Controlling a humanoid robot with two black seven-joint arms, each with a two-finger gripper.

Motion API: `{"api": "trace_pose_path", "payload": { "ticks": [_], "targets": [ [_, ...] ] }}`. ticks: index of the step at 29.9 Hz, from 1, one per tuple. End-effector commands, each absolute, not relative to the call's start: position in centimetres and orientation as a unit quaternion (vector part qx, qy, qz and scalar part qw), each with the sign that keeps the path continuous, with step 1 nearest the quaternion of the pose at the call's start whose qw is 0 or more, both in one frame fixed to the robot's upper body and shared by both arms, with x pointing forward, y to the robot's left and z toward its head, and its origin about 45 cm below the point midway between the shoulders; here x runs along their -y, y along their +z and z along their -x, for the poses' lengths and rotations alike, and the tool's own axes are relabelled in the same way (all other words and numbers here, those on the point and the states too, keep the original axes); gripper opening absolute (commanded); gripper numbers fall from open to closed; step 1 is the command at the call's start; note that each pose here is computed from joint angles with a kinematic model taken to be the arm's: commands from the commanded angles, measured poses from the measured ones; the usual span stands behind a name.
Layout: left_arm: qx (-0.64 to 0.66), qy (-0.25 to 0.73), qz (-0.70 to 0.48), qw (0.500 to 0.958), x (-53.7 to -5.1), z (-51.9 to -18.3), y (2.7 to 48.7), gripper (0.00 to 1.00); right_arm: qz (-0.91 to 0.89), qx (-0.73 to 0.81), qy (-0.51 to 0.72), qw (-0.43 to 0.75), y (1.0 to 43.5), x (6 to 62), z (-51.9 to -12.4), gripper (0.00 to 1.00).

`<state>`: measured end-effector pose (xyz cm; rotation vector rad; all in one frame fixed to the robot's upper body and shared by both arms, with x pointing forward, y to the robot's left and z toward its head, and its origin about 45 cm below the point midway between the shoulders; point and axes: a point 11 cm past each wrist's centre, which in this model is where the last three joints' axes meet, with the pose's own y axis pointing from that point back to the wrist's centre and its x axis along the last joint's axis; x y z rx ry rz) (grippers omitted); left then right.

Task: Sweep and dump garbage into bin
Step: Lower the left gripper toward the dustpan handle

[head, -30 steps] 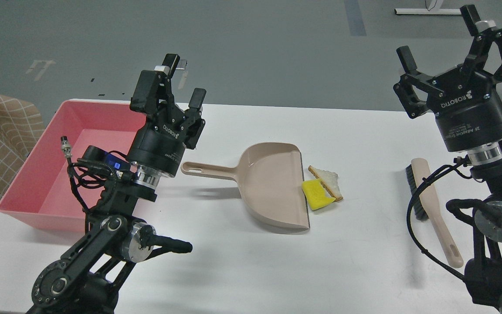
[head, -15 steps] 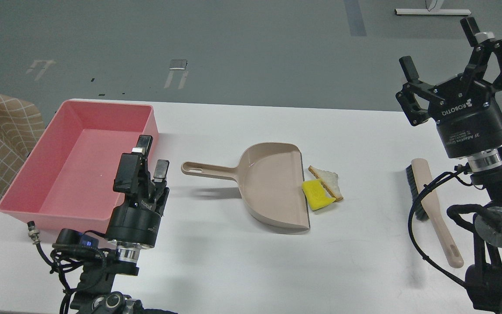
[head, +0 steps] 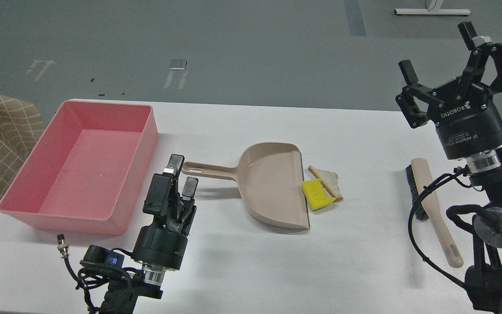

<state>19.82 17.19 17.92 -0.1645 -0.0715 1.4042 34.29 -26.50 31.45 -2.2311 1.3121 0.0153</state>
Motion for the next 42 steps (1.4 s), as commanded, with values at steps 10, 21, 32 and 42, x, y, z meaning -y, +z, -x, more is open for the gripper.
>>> {"api": "trace_pose_path", "payload": {
  "ticks": [10, 21, 32, 42],
  "targets": [
    [0.055, 0.656, -0.049, 0.751, -19.7, -21.5, 11.8, 0.98, 0.828, -0.490, 0.009, 0.272, 31.2, 26.6, -34.2, 1.00],
    [0.028, 0.639, -0.066, 0.766, -17.9, -21.3, 11.1, 0.98, 0.827, -0.493, 0.013, 0.268, 30.7, 26.8, -34.1, 1.00],
    [0.043, 0.641, -0.079, 0.762, -17.7, -23.8, 9.9, 0.98, 0.826, -0.499, 0.016, 0.263, 30.3, 27.2, -33.9, 1.00],
    [0.039, 0.644, -0.102, 0.757, -17.3, -24.9, 8.1, 0.98, 0.826, -0.500, 0.014, 0.260, 30.3, 27.4, -33.9, 1.00]
  ]
}}
